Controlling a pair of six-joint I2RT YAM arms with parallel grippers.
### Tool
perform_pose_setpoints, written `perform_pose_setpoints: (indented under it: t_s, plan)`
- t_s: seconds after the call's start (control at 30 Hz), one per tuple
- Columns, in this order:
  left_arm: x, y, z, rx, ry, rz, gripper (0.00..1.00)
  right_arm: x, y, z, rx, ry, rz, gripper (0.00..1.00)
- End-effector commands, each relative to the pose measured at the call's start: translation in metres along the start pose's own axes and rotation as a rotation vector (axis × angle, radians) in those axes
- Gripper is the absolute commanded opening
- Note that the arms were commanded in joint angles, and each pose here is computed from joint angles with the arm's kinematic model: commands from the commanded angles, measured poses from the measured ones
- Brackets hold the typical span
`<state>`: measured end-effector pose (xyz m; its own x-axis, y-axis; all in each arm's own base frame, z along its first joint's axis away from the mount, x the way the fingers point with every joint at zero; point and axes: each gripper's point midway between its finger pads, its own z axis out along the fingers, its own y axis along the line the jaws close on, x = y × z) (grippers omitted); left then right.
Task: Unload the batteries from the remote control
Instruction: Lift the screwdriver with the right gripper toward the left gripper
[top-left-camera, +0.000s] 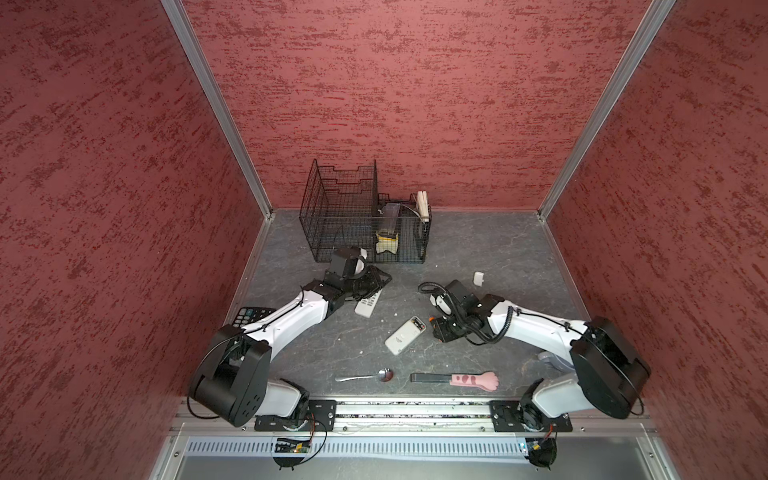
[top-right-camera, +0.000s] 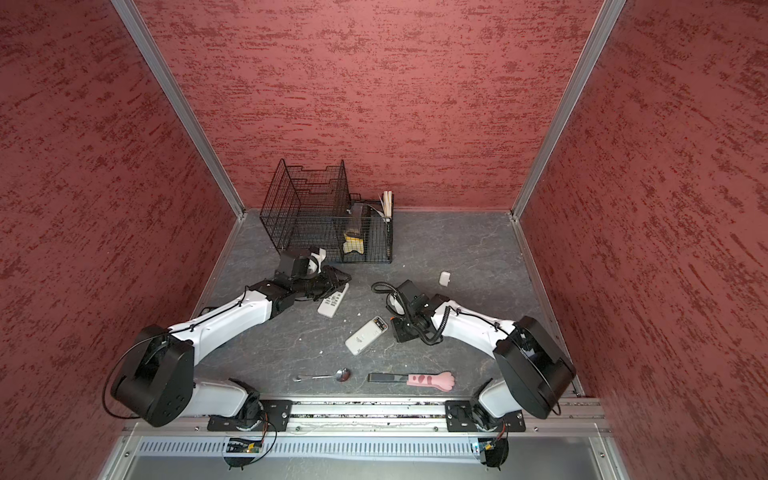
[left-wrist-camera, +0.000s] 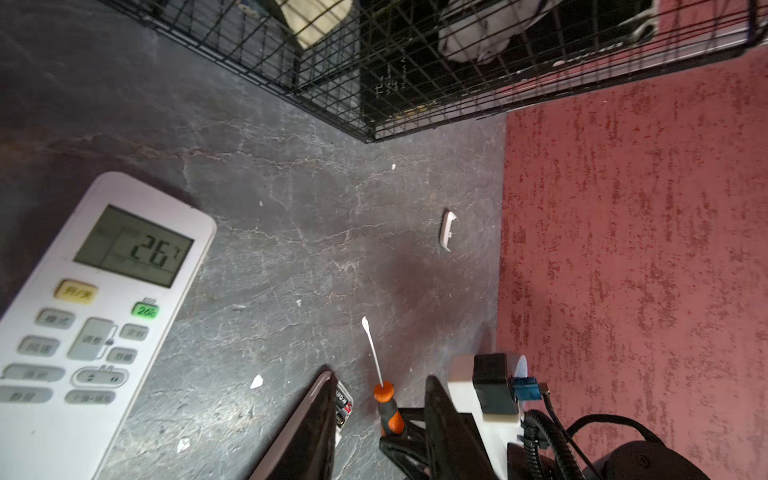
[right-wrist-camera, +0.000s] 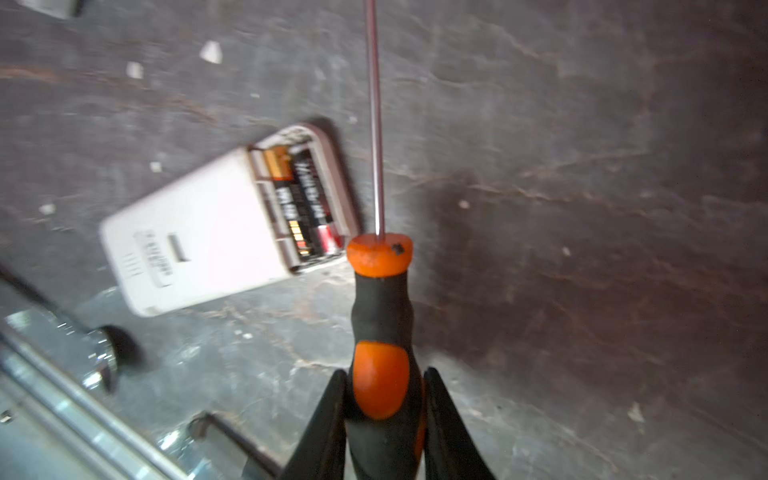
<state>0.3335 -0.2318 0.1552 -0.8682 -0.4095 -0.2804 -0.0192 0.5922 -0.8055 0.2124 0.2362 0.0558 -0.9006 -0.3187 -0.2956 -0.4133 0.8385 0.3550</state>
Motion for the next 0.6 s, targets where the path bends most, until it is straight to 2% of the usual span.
perform_pose_setpoints:
  t_s: [0.0, 0.27, 0.57]
  plan:
    - [-0.008, -0.021, 0.002, 0.109, -0.009, 0.026, 0.36, -0.025, 0.038, -0.018, -0.172, -0.064, -0.081, 0.05]
    - [-0.005, -0.03, 0.005, 0.153, -0.006, 0.027, 0.36, -0.043, 0.058, -0.032, -0.246, -0.102, -0.104, 0.02]
    - [0.023, -0.041, 0.005, 0.155, 0.04, 0.071, 0.37, -0.067, 0.073, -0.049, -0.31, -0.177, -0.097, 0.01]
